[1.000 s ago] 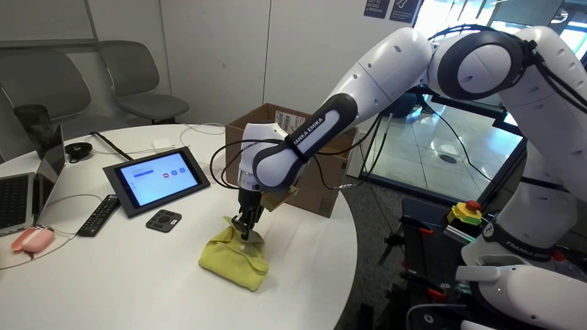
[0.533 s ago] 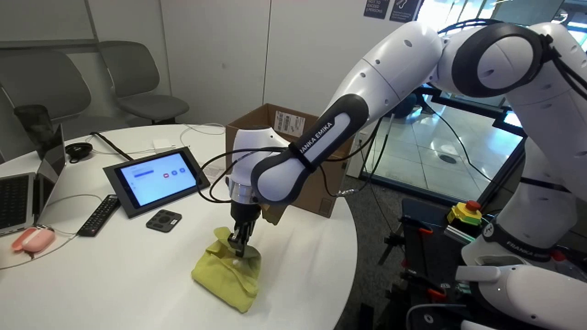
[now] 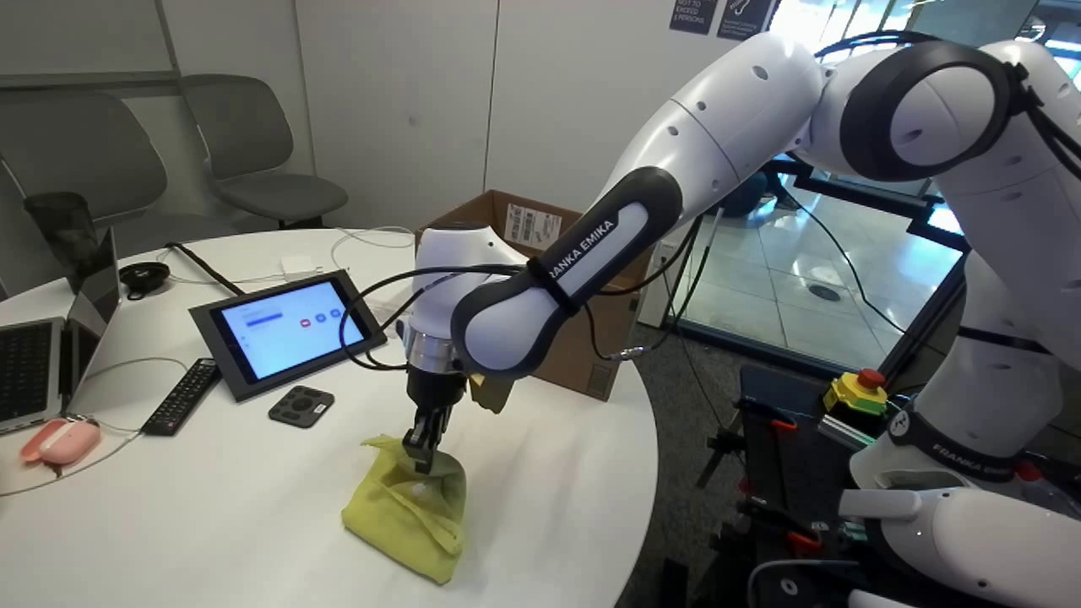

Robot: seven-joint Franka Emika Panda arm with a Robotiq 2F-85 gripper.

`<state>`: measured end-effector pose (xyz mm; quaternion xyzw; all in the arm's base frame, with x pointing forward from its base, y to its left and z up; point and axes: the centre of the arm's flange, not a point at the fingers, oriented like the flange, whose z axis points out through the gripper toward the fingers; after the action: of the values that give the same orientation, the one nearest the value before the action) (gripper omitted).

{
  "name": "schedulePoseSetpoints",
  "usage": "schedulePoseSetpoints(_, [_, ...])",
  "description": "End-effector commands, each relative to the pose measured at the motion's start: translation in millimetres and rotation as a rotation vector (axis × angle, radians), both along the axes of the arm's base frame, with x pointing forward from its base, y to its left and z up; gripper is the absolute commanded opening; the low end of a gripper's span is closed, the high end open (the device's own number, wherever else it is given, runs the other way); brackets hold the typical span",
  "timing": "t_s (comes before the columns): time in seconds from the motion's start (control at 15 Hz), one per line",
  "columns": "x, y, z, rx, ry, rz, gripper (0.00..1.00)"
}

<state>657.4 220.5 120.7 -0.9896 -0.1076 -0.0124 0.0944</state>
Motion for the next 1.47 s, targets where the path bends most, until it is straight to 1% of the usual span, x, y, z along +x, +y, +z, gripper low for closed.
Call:
schedulePoseSetpoints(0.0, [5, 34, 3, -0.04, -0.007, 0.085, 0.08])
schedulePoseSetpoints(0.13, [2, 58, -6, -0.069, 0.012, 0.144, 0.09])
schedulePoseSetpoints(0.33, [-7, 94, -21, -0.075, 0.044, 0.222, 0.08])
schedulePoseSetpoints(0.6, [-17, 135, -47, -0.098, 0.084, 0.276, 0.08])
schedulePoseSetpoints(0.67, [-20, 142, -52, -0.102, 0.099, 0.293, 0.13])
schedulePoseSetpoints(0.73, [-20, 149, -60, -0.115, 0.113, 0.302, 0.23])
schedulePoseSetpoints(0.8, [-21, 154, -66, -0.121, 0.127, 0.31, 0.4])
schedulePoseSetpoints(0.93, [-21, 158, -71, -0.121, 0.158, 0.322, 0.55])
schedulePoseSetpoints(1.0, [-22, 158, -73, -0.12, 0.166, 0.327, 0.65])
schedulePoseSetpoints(1.13, [-21, 157, -65, -0.114, 0.176, 0.335, 0.81])
schedulePoseSetpoints(1.27, [-22, 155, -50, -0.097, 0.184, 0.365, 0.95])
schedulePoseSetpoints(1.33, [-23, 154, -42, -0.092, 0.183, 0.377, 1.0])
schedulePoseSetpoints(1.4, [-25, 153, -32, -0.071, 0.183, 0.401, 1.0])
